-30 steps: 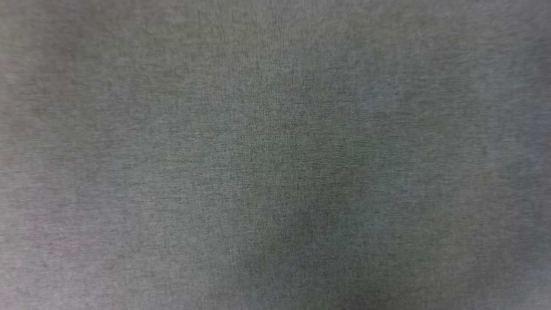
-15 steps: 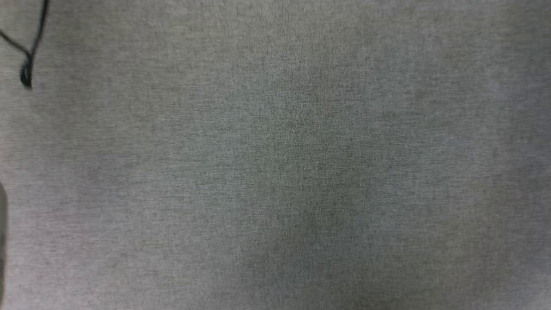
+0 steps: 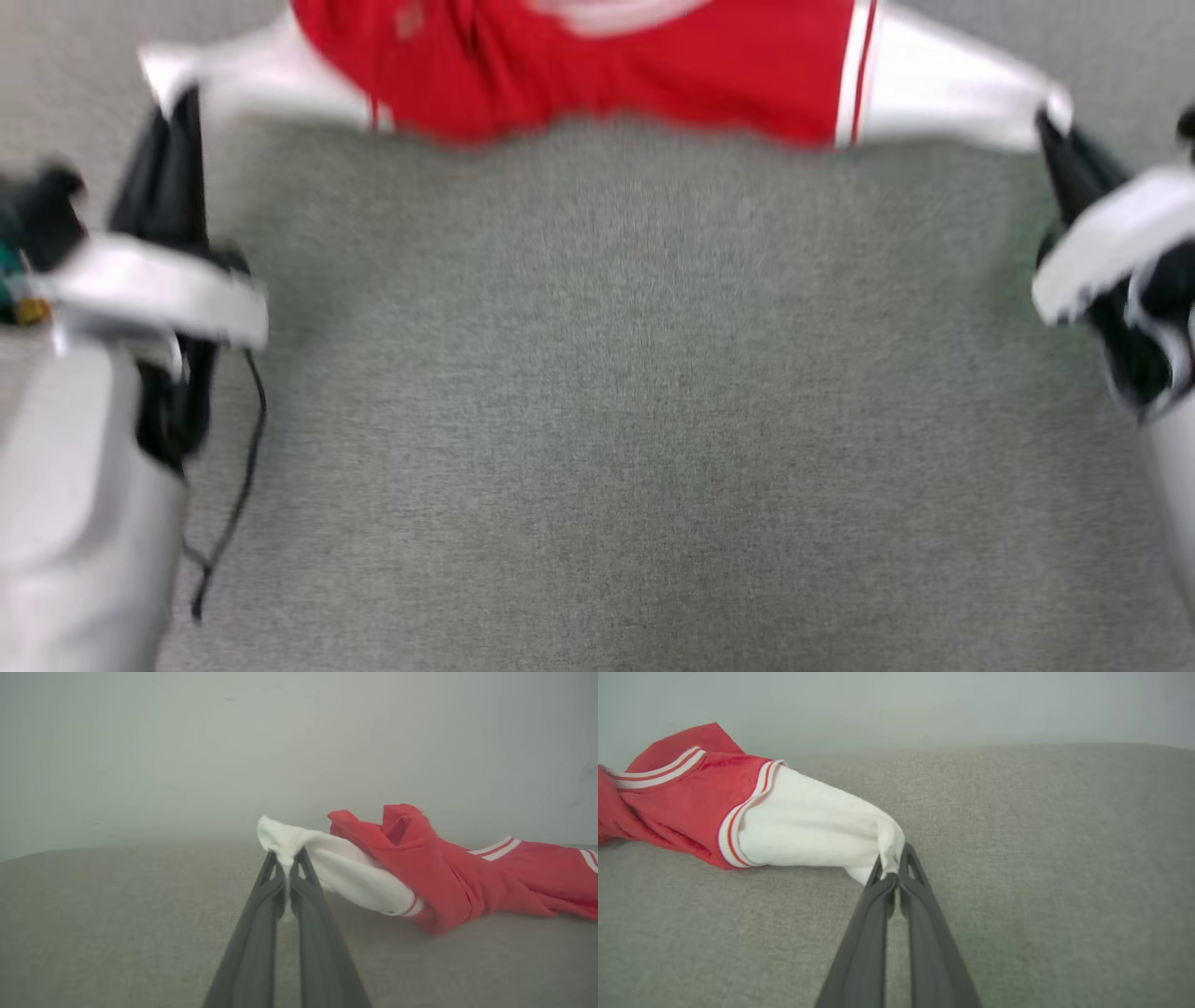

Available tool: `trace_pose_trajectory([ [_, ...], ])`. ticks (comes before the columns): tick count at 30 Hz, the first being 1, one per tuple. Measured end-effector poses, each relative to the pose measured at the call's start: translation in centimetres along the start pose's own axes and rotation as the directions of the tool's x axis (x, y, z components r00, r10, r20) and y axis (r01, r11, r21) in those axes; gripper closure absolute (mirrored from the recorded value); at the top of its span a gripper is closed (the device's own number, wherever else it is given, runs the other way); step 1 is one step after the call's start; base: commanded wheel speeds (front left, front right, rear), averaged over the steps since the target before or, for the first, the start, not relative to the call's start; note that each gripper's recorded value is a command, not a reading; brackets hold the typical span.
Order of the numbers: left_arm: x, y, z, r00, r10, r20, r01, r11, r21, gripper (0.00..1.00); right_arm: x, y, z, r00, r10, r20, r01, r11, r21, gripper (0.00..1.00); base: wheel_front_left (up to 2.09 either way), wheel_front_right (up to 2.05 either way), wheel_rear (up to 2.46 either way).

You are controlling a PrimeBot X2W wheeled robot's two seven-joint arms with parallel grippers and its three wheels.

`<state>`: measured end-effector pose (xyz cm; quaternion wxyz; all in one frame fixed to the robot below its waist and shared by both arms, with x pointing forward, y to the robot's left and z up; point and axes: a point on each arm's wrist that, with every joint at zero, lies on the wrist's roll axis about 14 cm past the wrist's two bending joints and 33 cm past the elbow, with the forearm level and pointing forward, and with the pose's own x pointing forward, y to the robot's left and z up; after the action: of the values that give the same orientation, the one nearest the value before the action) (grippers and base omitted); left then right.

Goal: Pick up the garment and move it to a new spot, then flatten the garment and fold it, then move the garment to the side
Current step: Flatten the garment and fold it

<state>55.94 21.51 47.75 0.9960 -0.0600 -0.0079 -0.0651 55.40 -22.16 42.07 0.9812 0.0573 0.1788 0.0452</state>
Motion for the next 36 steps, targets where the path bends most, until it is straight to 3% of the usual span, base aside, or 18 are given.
trace_pose_trajectory([
  [7, -8.0, -0.1, 0.4, 0.998, 0.052, -0.027, -0.052, 0.998, 0.032, 1.0, -7.1, -0.3, -2.1, 0.999, -0.022, -0.025, 0.023, 0.998, 0.059, 1.0, 0.0, 0.0, 0.0],
  [17, -18.7, -0.6, -3.2, 0.969, 0.16, -0.189, -0.178, 0.98, -0.083, 1.0, -17.7, 0.2, -8.2, 0.988, -0.062, -0.142, 0.083, 0.985, 0.151, 1.0, 0.0, 0.0, 0.0],
  [25, -24.4, -0.8, -6.2, 0.924, 0.201, -0.325, -0.254, 0.958, -0.131, 1.0, -24.0, 0.0, -12.7, 0.959, -0.117, -0.257, 0.168, 0.968, 0.188, 1.0, 0.0, 0.0, 0.0],
  [30, -25.4, -1.4, -6.9, 0.915, 0.195, -0.353, -0.26, 0.954, -0.147, 1.0, -25.5, 0.2, -14.0, 0.952, -0.13, -0.278, 0.191, 0.96, 0.205, 1.0, 0.0, 0.0, 0.0],
  [31, -25.3, -1.9, -7.0, 0.916, 0.185, -0.356, -0.254, 0.955, -0.156, 1.0, -25.5, 0.4, -14.1, 0.952, -0.13, -0.277, 0.189, 0.962, 0.198, 0.89, 0.0, 0.0, 0.0],
  [34, -24.6, -2.8, -6.8, 0.925, 0.156, -0.345, -0.224, 0.96, -0.167, 1.0, -24.9, 0.7, -13.3, 0.962, -0.127, -0.24, 0.176, 0.964, 0.198, 0.0, 0.0, 0.0, 0.0],
  [36, -24.1, -3.2, -6.5, 0.931, 0.142, -0.337, -0.208, 0.963, -0.169, 1.0, -24.4, 1.0, -12.6, 0.969, -0.119, -0.215, 0.162, 0.967, 0.197, 0.0, 0.0, 0.0, 0.0],
])
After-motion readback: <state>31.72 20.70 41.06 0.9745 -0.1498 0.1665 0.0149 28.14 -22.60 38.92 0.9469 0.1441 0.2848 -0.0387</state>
